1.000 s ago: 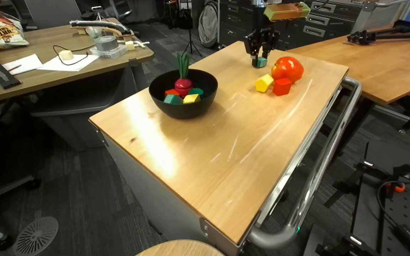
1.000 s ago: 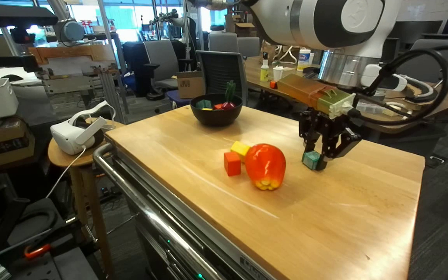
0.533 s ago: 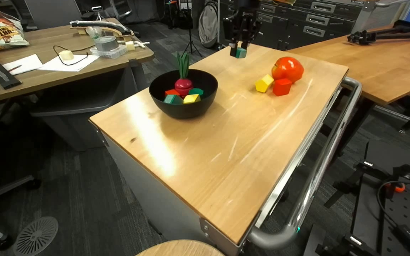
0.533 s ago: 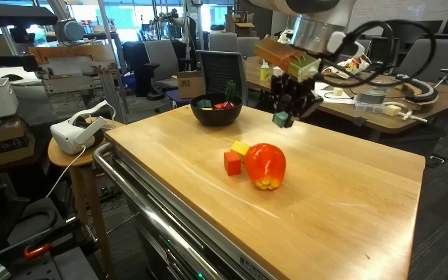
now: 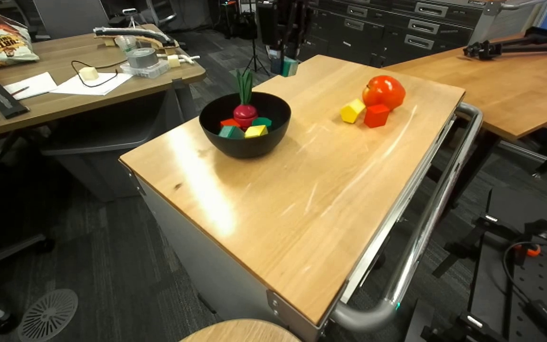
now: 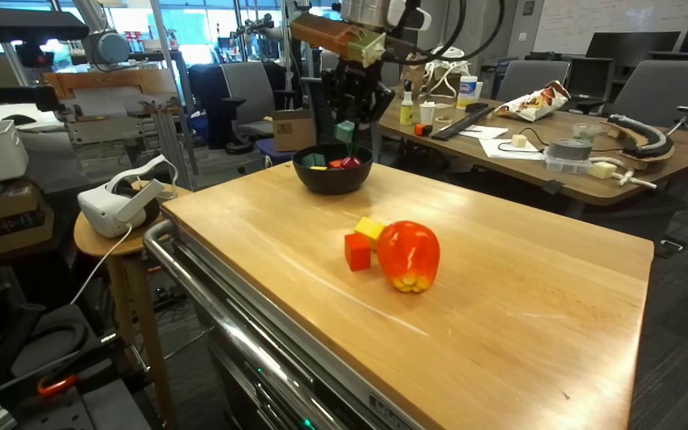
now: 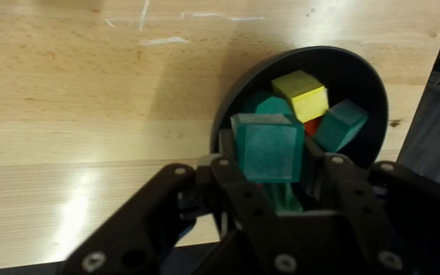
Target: Put all the colored objects on the table in the bowl except the apple- move it backward
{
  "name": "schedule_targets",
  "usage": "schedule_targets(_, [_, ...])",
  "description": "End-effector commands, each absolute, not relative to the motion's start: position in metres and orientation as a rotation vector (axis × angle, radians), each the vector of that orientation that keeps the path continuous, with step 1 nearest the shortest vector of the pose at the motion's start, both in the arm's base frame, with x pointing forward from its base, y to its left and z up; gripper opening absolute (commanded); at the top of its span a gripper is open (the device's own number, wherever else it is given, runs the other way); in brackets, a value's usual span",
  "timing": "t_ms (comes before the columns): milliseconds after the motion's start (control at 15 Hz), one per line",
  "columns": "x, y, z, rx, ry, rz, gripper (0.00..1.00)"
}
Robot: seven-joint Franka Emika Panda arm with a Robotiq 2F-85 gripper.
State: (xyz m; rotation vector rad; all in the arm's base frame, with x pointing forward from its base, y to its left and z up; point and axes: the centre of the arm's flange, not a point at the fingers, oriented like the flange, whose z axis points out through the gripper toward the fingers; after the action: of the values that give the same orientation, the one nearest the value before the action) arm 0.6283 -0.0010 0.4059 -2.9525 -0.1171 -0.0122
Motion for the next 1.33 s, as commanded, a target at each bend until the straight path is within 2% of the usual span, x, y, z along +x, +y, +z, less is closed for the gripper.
schedule_targets(0, [0.624,0.034,0.394,-2.947,-0.263,-0.136,0.14])
schedule_targets(200, [0.636,0.045,0.376,-2.956,-0.277,-0.197,0.14])
schedule_targets(267, [0.639,0.043,0.371,-2.958,-0.262,-0.198,0.64])
schedule_targets(333, [0.640,0.039,0.368,-2.956,-0.250,-0.180,0.65])
schedule_targets(400, [0.640,0.034,0.366,-2.956,-0.229,-0.170,0.71])
schedule_targets(533, [0.641,0.011,0.371,-2.953,-0.135,-0.101,0.88])
schedule_targets(667, [0.637,-0.019,0.380,-2.968,-0.044,-0.085,1.00])
schedule_targets(867, [0.622,-0.073,0.391,-3.013,0.033,-0.080,1.00])
schedule_targets(1067, [0.608,-0.117,0.383,-3.045,0.008,0.064,1.00])
schedule_targets(1267, [0.612,-0.114,0.374,-3.032,0.068,0.028,1.00])
